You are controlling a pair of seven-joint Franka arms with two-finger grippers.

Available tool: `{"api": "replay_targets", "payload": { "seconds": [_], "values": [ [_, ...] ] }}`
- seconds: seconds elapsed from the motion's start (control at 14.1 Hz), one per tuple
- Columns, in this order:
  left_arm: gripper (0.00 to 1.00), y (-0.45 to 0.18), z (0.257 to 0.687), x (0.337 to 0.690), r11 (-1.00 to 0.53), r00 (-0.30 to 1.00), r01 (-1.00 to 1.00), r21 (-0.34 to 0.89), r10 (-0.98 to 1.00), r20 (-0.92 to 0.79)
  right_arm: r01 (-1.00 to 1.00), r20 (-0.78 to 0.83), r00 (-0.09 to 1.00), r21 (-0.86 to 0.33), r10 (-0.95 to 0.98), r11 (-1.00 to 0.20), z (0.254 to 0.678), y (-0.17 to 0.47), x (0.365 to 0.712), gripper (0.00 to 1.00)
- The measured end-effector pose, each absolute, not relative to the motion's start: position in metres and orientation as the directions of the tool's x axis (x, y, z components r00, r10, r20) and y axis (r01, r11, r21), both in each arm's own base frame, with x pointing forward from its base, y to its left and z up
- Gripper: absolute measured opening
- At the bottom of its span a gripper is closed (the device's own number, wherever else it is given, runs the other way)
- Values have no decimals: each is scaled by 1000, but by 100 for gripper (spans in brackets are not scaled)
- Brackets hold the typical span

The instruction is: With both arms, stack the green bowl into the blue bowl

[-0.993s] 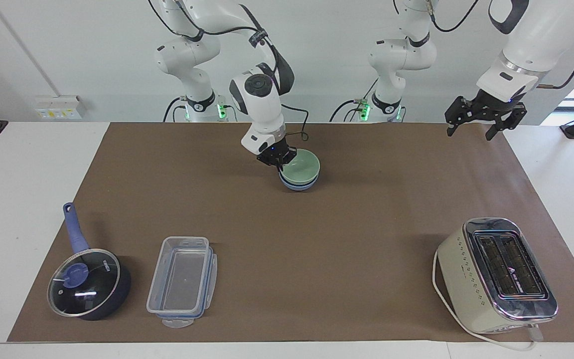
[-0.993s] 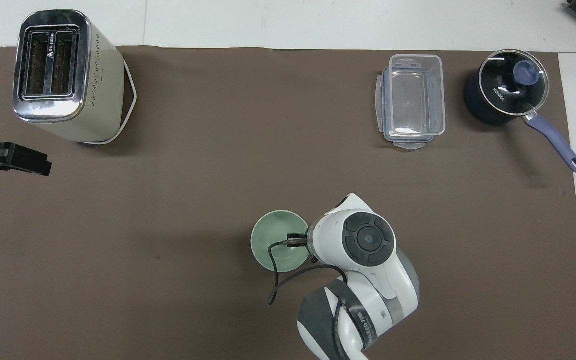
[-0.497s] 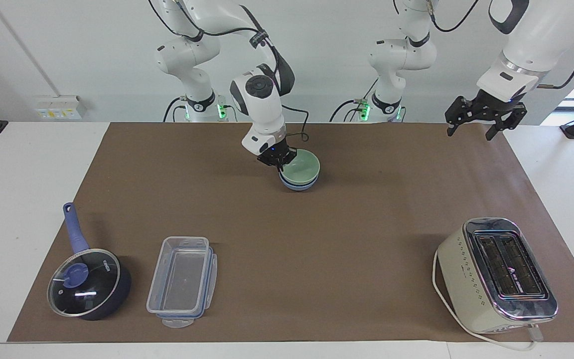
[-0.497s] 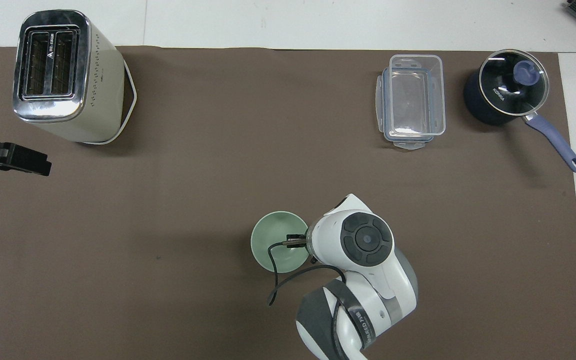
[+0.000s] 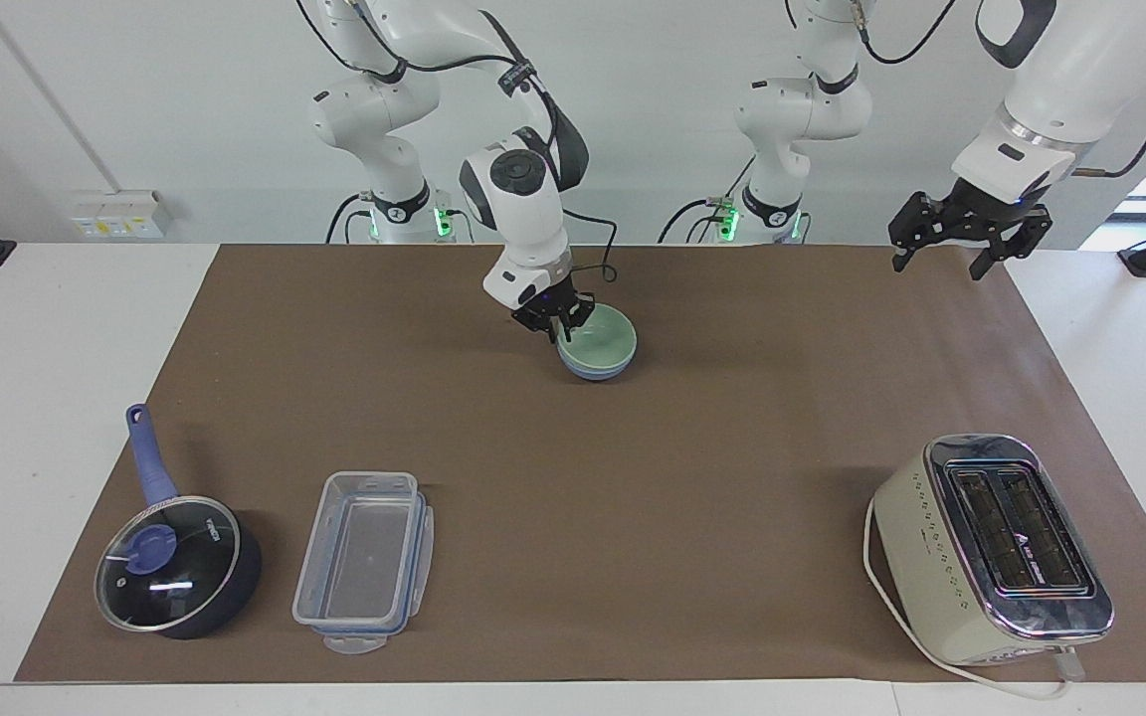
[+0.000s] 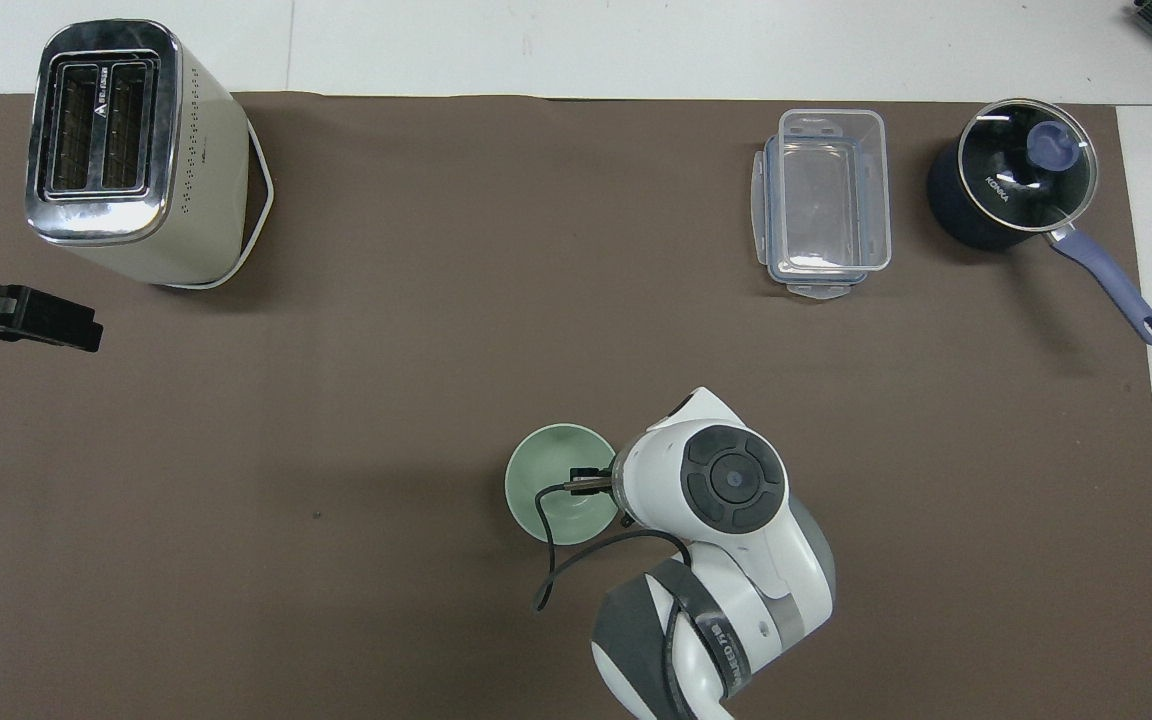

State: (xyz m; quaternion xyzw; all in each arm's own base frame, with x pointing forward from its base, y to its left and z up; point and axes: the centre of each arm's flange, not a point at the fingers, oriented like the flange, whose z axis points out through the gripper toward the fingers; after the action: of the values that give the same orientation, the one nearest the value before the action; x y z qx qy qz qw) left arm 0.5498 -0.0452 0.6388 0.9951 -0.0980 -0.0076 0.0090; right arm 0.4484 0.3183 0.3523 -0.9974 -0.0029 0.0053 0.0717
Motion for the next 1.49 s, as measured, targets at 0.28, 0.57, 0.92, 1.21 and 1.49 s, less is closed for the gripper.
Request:
{"api": "replay_targets", "payload": {
  "seconds": [0.28, 0.57, 0.92, 1.21, 1.49],
  "values": [
    [100, -45, 639, 550, -981, 981, -195, 19, -195, -13, 1, 30, 1000, -169, -4, -986, 375, 319, 460, 60],
    [100, -45, 639, 550, -981, 981, -195, 19, -195, -13, -52, 62, 996, -187, -65, -981, 419, 269, 489, 100],
    [100, -45, 639, 550, -981, 981, -195, 19, -195, -13, -114, 41, 992, -139, -121, -984, 482, 169, 517, 100],
    [100, -45, 639, 550, -981, 981, -195, 19, -195, -13, -161, 56, 985, -69, -165, -985, 524, 103, 521, 100],
    [100, -45, 639, 550, -981, 981, -195, 19, -195, -13, -212, 92, 972, -73, -218, -975, 575, 40, 533, 100]
  ]
}}
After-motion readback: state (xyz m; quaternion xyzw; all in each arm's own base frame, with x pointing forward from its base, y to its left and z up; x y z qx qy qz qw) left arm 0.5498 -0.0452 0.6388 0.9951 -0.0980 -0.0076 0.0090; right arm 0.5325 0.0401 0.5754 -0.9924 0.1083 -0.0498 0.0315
